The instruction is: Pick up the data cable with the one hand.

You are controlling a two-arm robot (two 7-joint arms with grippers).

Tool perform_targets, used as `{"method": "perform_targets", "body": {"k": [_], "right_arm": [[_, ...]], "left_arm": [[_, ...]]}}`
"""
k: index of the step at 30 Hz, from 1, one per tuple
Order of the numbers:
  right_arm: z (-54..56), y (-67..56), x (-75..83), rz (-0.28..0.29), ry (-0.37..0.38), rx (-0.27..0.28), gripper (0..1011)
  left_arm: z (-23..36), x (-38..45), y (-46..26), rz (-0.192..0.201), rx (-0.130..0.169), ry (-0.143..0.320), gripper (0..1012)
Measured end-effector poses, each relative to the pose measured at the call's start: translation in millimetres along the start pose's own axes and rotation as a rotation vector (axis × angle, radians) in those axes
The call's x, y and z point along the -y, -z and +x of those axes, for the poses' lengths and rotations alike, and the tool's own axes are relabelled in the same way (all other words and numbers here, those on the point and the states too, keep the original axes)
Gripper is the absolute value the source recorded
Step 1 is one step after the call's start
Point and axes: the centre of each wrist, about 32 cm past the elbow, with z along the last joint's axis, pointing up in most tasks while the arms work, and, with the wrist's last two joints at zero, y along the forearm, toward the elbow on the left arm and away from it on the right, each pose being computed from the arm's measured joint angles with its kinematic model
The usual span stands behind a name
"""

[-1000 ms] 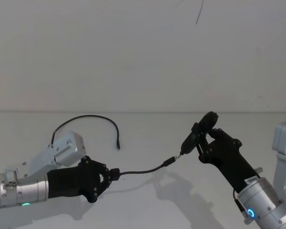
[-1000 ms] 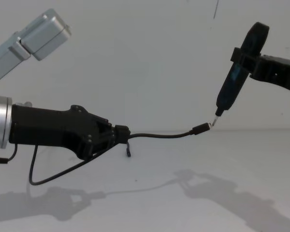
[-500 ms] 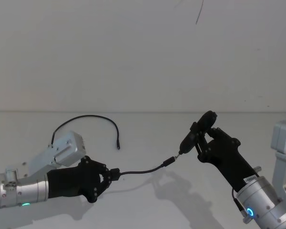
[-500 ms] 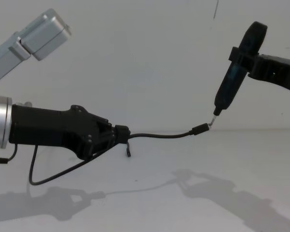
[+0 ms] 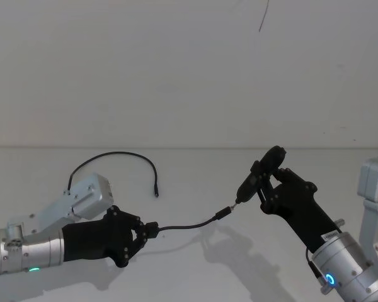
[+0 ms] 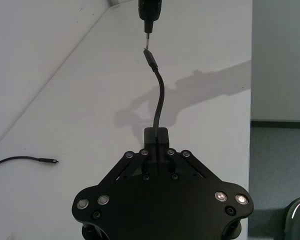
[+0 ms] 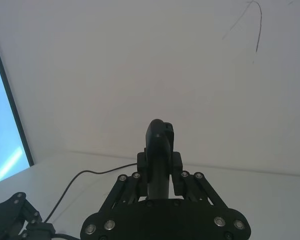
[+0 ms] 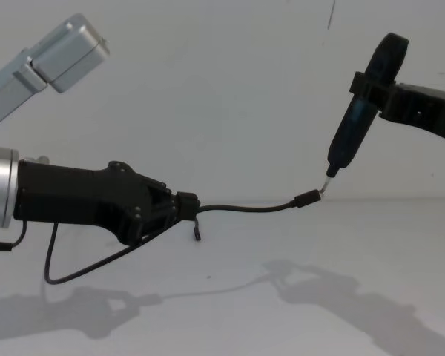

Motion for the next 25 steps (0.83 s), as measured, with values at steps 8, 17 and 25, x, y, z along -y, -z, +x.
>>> {"method": "perform_targets", "body": {"k": [8,17,25], "right_arm": [[-0.2,-0.1,-0.2,0.000,-0.001,-0.001,263],[-0.2,-0.3,-0.5,0.001,-0.001,-0.001,263],[-0.2,-0.3,-0.5,0.001,-0.001,-0.001,263]], "left_arm": [[0.0,0.0,0.0,0.000,0.000,0.000,28],[0.0,0.0,0.0,0.000,0.000,0.000,28],[0.0,0.0,0.0,0.000,0.000,0.000,28]]}}
